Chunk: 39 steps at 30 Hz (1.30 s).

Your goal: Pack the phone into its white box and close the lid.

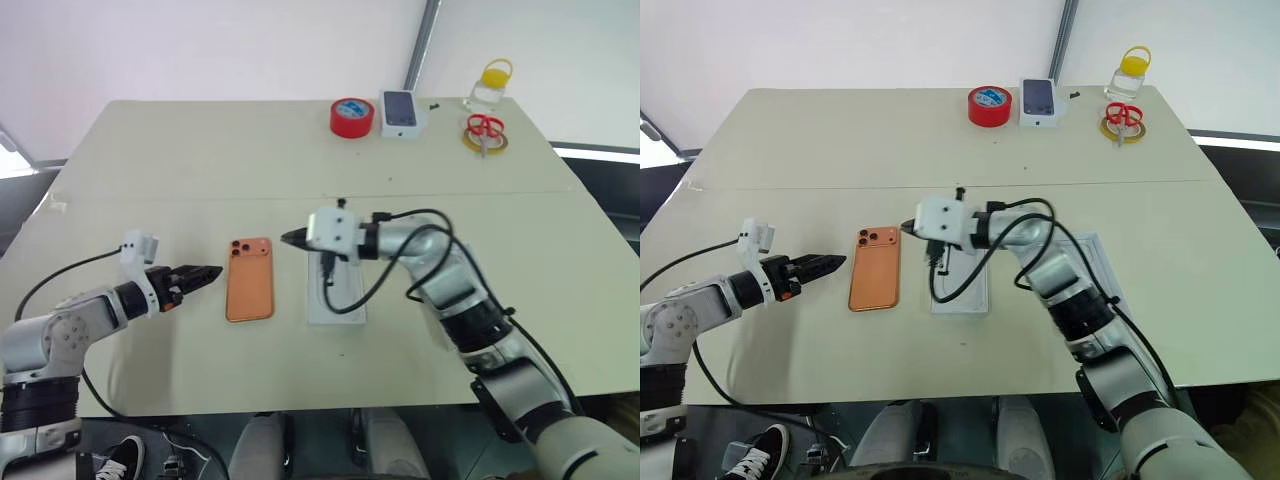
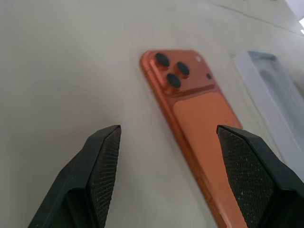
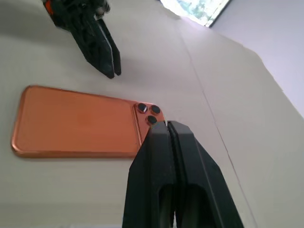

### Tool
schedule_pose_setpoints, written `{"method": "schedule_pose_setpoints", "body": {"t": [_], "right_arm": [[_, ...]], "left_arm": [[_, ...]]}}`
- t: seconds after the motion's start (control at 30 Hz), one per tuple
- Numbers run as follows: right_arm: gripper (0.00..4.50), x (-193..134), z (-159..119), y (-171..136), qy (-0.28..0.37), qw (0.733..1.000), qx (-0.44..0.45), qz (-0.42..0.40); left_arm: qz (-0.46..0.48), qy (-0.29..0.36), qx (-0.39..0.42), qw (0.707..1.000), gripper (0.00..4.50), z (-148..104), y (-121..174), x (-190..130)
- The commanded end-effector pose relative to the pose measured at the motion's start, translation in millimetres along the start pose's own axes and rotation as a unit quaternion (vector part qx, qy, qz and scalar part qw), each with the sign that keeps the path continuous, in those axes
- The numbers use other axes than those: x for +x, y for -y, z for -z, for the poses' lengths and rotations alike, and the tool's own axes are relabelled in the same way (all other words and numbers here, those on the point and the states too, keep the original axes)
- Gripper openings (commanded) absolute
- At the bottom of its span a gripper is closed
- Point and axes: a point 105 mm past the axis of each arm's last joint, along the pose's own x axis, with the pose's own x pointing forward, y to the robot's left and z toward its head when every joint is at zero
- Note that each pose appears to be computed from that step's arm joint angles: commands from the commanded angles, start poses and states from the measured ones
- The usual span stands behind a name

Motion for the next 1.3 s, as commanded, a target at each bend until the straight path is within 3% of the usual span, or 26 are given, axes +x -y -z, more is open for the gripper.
{"method": "schedule_pose_setpoints", "body": {"t": [0.03, 0.17, 0.37, 0.67, 0.97, 1.3], "right_arm": [[0.06, 13.0, 5.5, -10.9, -0.027, 0.998, -0.042, -0.039], [0.06, 17.8, 31.7, -25.4, -0.094, 0.989, -0.069, -0.092], [0.06, 26.8, 24.6, -26.6, -0.081, 0.991, -0.049, -0.099], [0.06, 39.7, 43.9, -20.4, -0.153, 0.983, -0.069, -0.075], [0.06, 44.3, 36.6, -23.2, -0.137, 0.984, -0.08, -0.078], [0.06, 43.1, 40.8, -22.0, -0.141, 0.984, -0.081, -0.074]], "left_arm": [[0.008, -0.015, -0.03, 0.999, 3.4, -1.8, 6.0, -0.4], [0.001, -0.037, -0.052, 0.998, 3.4, 4.4, 8.4, 4.0], [0.013, -0.035, -0.077, 0.996, 3.4, 8.0, 12.9, 5.3], [0.033, -0.072, -0.094, 0.992, 3.4, 25.9, 26.6, 25.3], [0.075, -0.091, -0.145, 0.982, 3.4, 34.2, 51.0, 49.8], [0.102, -0.087, -0.186, 0.973, 3.4, 17.6, 66.6, 55.4]]}}
